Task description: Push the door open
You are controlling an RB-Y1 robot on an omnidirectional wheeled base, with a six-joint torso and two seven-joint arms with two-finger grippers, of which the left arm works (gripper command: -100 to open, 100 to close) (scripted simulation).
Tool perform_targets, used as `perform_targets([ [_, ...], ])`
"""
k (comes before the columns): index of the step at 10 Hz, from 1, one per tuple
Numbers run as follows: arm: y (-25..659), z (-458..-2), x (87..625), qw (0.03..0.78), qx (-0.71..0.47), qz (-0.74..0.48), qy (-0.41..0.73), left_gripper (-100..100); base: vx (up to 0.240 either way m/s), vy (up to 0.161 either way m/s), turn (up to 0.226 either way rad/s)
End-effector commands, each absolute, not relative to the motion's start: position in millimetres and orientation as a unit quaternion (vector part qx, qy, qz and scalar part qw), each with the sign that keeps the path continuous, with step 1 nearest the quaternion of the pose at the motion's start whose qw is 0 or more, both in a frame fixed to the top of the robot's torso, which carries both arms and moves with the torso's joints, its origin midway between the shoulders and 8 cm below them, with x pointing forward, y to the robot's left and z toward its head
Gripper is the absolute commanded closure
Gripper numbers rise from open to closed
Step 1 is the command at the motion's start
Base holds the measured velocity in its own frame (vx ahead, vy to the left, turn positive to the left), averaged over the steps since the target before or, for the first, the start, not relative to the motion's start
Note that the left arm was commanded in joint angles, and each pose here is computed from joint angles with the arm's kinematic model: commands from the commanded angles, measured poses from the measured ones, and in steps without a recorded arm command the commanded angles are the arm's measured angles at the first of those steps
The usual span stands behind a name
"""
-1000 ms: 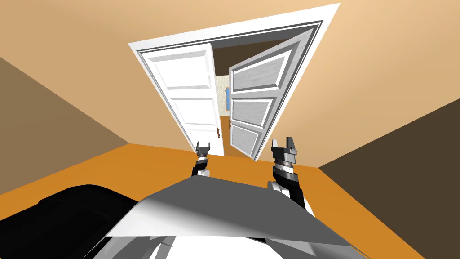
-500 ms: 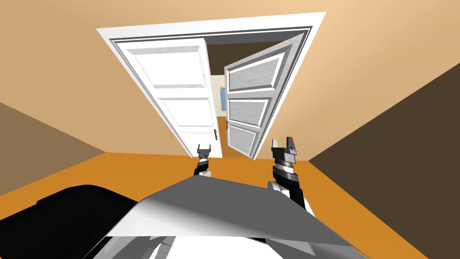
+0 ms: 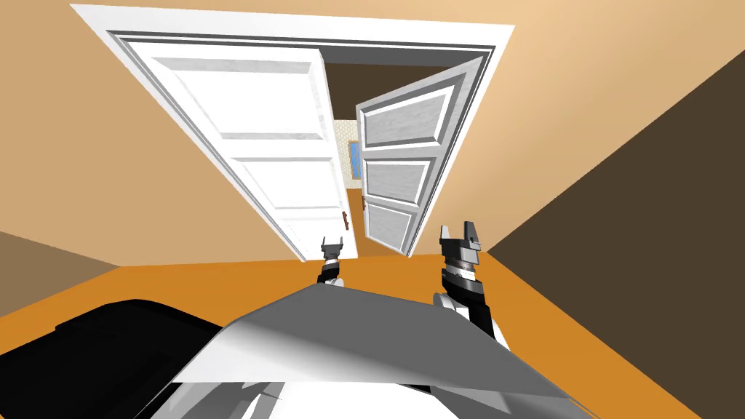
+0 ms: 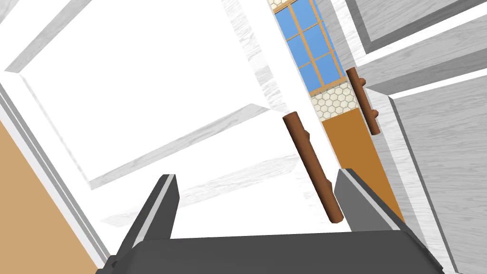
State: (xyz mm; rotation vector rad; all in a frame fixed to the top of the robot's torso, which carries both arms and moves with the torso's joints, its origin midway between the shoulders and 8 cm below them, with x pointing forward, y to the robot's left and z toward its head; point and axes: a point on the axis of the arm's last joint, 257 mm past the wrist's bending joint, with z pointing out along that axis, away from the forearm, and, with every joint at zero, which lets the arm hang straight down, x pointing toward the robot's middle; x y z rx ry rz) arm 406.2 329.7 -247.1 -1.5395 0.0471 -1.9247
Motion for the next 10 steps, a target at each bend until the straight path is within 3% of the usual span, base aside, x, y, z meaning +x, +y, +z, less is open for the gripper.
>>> perform_targets([
  [1,329,-258,404,0.32,-0.597,-0.735,0.004,-100,0.038,0.089,-0.154],
  [10,323,-324,393,0.253,-0.644,-0.717,-0.081,-100,0.052,0.107,-0.177],
])
